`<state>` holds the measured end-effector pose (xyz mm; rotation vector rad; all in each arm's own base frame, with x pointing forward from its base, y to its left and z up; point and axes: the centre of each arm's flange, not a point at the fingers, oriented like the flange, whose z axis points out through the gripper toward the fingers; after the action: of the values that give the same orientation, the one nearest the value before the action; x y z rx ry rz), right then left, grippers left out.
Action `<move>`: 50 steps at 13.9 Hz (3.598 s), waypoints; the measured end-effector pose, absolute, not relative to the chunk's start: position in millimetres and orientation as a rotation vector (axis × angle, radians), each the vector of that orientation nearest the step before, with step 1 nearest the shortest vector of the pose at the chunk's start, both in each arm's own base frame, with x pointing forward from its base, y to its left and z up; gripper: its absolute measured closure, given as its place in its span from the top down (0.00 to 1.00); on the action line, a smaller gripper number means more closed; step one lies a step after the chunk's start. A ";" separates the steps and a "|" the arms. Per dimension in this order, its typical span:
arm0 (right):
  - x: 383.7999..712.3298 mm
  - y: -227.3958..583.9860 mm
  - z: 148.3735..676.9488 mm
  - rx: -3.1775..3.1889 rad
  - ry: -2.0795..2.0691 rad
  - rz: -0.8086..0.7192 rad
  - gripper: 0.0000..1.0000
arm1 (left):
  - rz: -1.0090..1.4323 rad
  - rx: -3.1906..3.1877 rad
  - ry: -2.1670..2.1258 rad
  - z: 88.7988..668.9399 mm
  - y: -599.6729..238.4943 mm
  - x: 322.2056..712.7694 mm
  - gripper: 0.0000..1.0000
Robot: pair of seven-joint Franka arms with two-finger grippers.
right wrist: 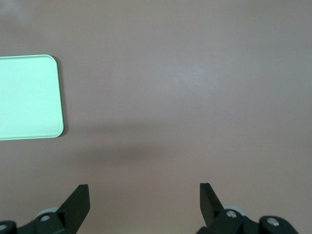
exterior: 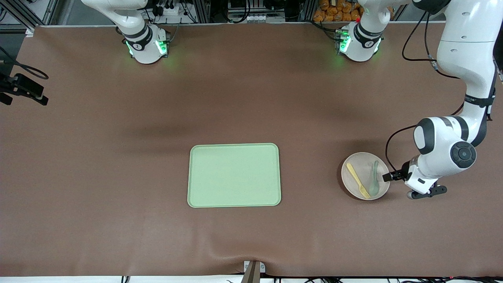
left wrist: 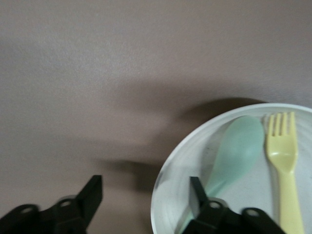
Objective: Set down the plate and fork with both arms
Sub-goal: 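Grasp the white plate rim with the left gripper, then carry the plate with the left gripper onto the green tray, then lower the plate onto the tray and open the left gripper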
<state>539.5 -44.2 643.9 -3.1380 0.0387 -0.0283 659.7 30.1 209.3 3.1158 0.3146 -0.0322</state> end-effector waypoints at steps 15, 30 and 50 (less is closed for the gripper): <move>539.4 -44.6 643.8 -3.138 0.040 -0.027 1.00 | -0.071 3.049 0.376 197.4 22.5 654.2 0.08; 539.5 -45.0 643.3 -3.138 0.041 -0.025 1.00 | 0.045 2.763 0.200 321.9 -132.8 654.2 0.04; 544.2 -45.3 635.0 -3.137 0.041 -0.001 1.00 | 0.040 2.790 0.409 208.5 -403.0 610.4 0.04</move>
<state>544.2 -45.3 635.0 -3.1371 0.0412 -0.0007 610.4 -403.0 208.5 2.7897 0.4090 0.0397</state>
